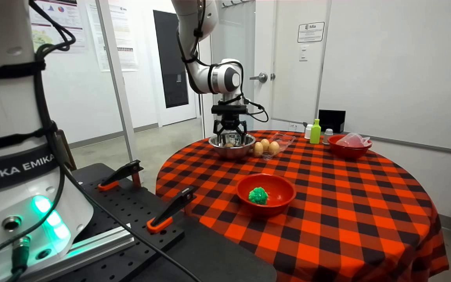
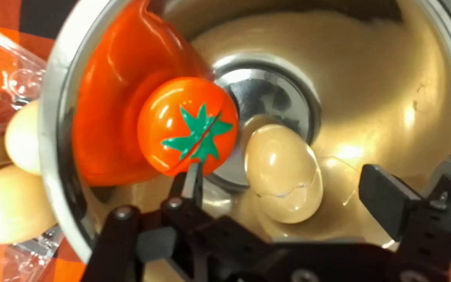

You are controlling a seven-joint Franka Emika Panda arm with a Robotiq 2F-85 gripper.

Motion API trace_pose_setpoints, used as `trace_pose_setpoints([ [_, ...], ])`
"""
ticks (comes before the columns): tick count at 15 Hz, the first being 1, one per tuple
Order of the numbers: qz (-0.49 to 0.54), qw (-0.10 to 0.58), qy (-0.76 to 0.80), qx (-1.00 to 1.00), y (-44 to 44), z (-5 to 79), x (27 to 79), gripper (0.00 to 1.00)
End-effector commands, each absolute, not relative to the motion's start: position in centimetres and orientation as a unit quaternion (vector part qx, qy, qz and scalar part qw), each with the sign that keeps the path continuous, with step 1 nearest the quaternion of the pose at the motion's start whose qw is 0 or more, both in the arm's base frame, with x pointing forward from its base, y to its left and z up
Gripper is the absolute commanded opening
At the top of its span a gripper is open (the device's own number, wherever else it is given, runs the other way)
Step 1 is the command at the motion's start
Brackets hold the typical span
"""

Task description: Put the egg in the silver bowl

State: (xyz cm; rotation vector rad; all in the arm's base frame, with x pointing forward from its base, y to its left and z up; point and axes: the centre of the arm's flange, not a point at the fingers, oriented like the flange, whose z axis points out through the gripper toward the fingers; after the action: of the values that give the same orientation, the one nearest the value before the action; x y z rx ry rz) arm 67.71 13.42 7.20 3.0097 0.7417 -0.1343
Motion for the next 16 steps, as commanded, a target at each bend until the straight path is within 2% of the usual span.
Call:
trace_pose_setpoints([
  [1,-0.033,0.020,0.248,0.968,13.0,8.6,67.7,1.00],
  [10,0.035,0.024,0.241,0.970,10.5,15.8,64.1,1.00],
  [16,0.055,0.047,0.227,0.971,6.6,19.0,58.4,1.00],
])
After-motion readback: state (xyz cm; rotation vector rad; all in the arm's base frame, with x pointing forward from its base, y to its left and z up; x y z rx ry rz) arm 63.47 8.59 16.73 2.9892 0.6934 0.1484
